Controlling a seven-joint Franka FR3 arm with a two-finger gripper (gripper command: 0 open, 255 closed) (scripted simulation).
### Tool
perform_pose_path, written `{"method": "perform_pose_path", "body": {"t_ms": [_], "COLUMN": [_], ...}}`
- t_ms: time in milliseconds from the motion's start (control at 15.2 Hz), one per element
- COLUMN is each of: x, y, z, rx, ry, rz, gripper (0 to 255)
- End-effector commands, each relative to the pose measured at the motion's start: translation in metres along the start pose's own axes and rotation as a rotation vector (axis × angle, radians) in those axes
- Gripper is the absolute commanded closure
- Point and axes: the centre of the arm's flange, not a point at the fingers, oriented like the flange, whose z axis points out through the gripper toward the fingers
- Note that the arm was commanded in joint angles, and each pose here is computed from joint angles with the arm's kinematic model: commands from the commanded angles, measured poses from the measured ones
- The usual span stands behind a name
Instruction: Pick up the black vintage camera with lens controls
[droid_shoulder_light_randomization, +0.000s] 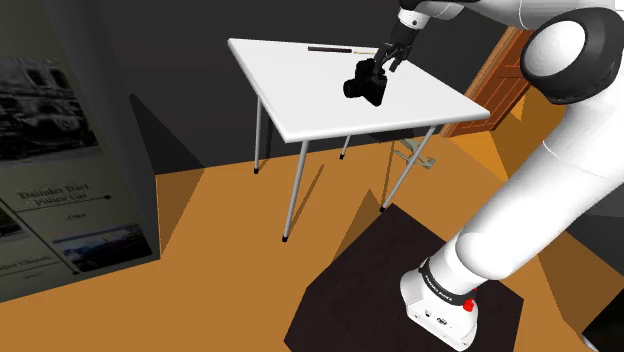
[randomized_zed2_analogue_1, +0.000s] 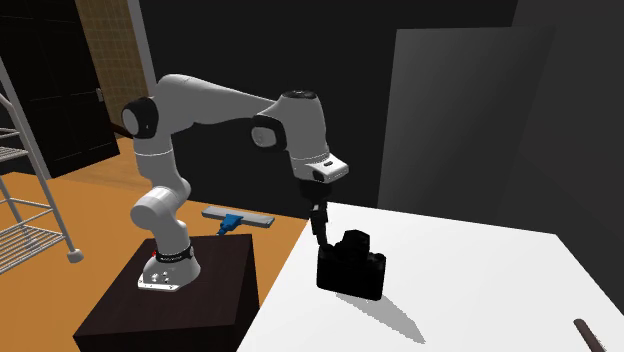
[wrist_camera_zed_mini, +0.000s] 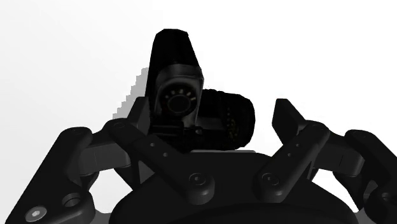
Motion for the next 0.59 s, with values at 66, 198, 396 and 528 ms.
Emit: {"method": "perform_pose_path", "body": {"t_ms": [66,198,396,528], "x": [0.016,0.014,0.012,0.01], "y": [0.031,0.03,0.03,0.03], "z": [0.008,0.018,0.034,0.044], "rx": [0.006,0.006,0.006,0.006], "ry": [0.005,0.005,0.005,0.005], "rz": [0.024,0.024,0.024,0.024], "gripper": [0,0,0,0]}}
